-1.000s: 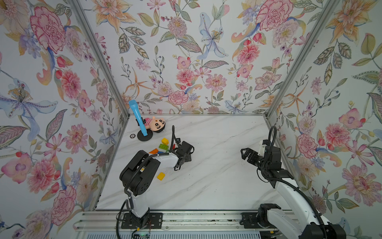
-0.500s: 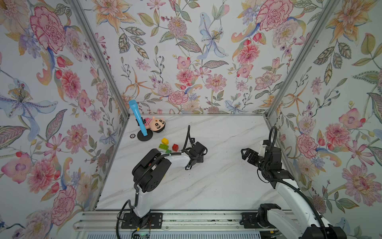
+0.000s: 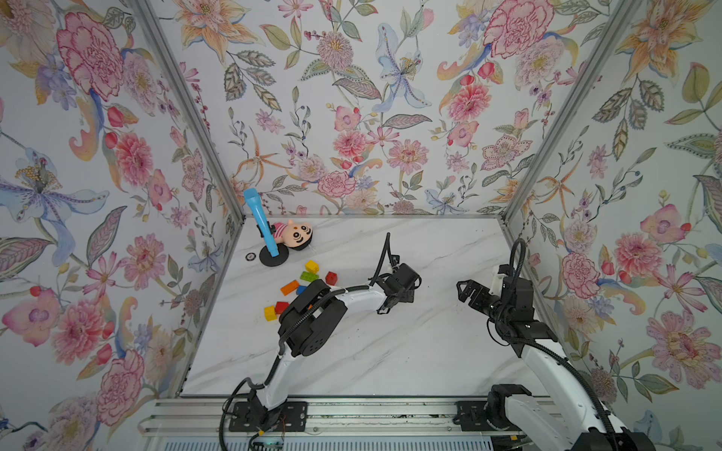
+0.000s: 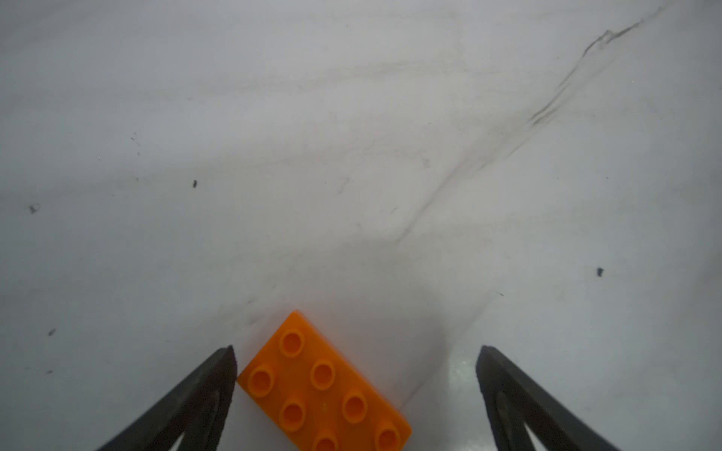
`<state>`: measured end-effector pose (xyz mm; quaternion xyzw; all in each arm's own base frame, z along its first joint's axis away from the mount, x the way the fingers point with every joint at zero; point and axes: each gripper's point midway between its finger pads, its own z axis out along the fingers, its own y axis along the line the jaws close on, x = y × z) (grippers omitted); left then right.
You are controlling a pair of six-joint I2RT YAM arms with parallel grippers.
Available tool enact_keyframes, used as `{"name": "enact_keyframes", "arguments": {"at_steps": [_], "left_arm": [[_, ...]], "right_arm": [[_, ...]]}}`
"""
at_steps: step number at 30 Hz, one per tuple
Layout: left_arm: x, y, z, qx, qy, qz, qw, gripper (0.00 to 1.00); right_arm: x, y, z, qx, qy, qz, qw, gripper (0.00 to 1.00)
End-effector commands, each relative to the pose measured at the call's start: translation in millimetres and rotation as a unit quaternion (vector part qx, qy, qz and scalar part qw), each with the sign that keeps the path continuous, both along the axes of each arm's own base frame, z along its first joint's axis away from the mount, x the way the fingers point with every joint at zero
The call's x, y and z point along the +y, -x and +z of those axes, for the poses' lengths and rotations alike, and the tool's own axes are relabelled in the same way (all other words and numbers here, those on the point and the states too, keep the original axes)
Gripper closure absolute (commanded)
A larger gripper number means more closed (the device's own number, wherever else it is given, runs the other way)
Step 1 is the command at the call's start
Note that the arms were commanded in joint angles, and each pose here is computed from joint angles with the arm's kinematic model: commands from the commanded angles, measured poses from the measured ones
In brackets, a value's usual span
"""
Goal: Assemble the letter p with lego
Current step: Move the lego brick at the center of the board.
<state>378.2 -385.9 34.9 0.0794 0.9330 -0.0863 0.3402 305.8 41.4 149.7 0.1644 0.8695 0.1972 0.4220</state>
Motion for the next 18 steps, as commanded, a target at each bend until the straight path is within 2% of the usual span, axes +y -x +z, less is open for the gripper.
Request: {"name": "enact_keyframes", "arguments": {"at_steps": [1, 10, 15, 18], "left_arm": [[-11, 14, -8, 0.018, -0.012, -0.014, 1.0, 0.01], [-16, 36, -12, 0.028, -0.024, -0.032, 0.999, 0.01], [-23, 47, -12, 0.032, -0.009, -0.053, 0.998, 0.01], [-5, 52, 2, 0.027, -0.016, -0.041, 0.999, 0.01]], "right_arm": [[-4, 5, -1, 0.007, 0.005, -0.005, 1.0, 0.0], [-2, 4, -1, 0.01, -0.002, -0.002, 1.0, 0.0], [-1, 4, -7, 0.019, -0.002, 0.002, 1.0, 0.0], [9, 1, -12, 0.038, 0.005, 0.031, 0.999, 0.01]]}}
